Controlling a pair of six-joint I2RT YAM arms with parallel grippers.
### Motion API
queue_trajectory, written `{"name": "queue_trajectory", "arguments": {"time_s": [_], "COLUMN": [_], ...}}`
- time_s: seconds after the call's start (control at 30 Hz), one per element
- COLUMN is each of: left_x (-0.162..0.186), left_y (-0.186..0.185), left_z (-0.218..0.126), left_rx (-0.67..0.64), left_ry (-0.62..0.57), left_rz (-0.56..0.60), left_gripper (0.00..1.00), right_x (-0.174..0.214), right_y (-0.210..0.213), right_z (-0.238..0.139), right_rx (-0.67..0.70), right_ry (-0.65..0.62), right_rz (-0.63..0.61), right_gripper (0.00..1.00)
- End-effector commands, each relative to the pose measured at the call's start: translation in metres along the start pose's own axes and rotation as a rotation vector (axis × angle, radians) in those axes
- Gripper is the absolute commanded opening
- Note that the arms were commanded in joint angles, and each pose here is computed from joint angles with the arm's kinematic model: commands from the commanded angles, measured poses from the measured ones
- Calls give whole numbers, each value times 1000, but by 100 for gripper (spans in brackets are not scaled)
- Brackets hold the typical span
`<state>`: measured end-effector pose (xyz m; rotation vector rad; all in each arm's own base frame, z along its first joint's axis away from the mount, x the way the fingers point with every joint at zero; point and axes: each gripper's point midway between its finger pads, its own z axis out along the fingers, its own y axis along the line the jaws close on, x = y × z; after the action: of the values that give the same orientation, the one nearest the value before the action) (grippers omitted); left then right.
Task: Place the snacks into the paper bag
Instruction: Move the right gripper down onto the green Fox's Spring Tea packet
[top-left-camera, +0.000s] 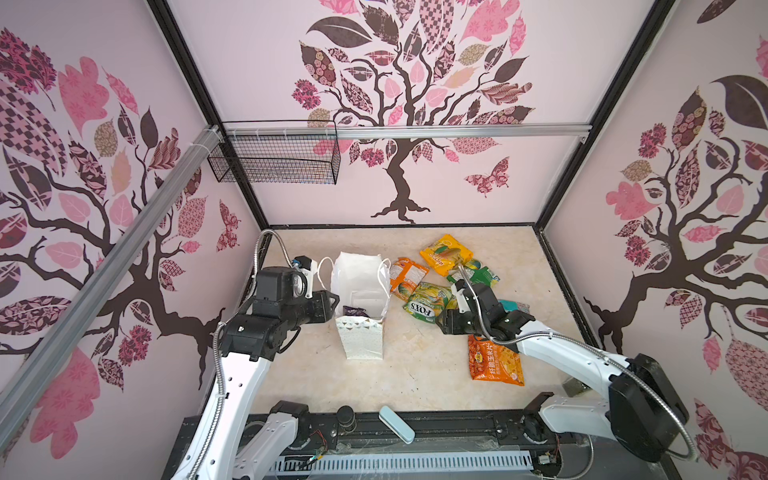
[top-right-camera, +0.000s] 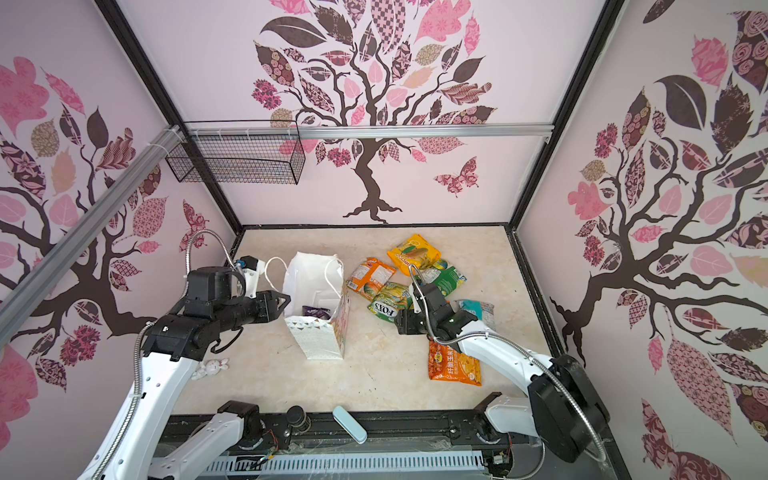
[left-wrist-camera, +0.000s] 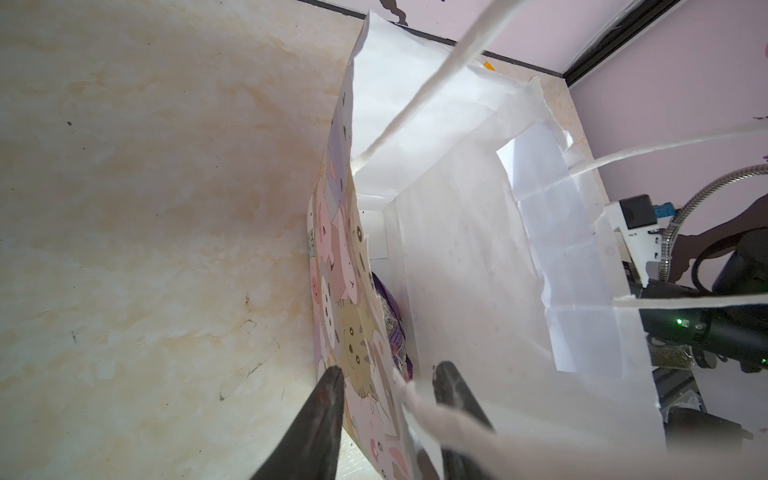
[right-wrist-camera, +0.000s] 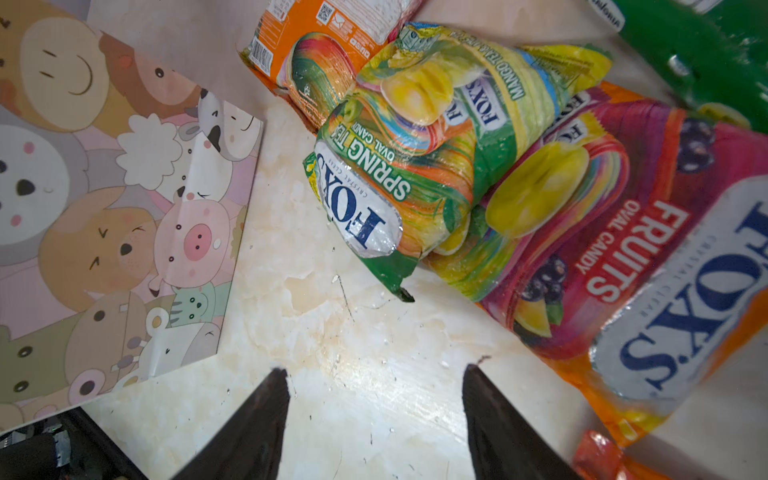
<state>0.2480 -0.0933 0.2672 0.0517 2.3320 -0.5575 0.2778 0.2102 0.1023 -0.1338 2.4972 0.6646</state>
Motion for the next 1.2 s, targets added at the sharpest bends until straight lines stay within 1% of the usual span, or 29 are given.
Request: {"name": "queue_trajectory", "arguments": {"time_s": [0.0, 0.17, 0.33, 0.5, 0.63, 0.97, 1.07, 1.17], "left_x": [1, 5, 7, 5, 5, 8, 8, 8], "left_y": [-2, -1, 1, 2, 3, 4, 7, 7], "left_z": [3, 8, 8, 6, 6, 4, 7, 10], "left_rx": [18, 22, 12, 2, -3, -9, -18, -16], "left_ry": [-2, 17, 24, 14, 14, 3, 13, 20], "left_rz": [15, 26, 36, 40, 42, 50, 47, 47], "left_gripper": [40, 39, 38, 39, 38, 39, 39, 39], "right_x": [-9, -10, -4, -11, -19, -21, -21, -21], "right_y": [6, -1, -9, -13, -15, -22, -24, -25], "right_z": [11, 29, 41, 50, 56, 63, 63, 62], "right_rx": [-53, -40, -7, 10, 18, 37, 46, 47], "right_ry": [-30, -9, 17, -3, -1, -4, -8, -15], "right_rz": [-11, -11, 7, 10, 18, 46, 47, 47], "right_gripper": [69, 68, 64, 58, 55, 52, 49, 45]}}
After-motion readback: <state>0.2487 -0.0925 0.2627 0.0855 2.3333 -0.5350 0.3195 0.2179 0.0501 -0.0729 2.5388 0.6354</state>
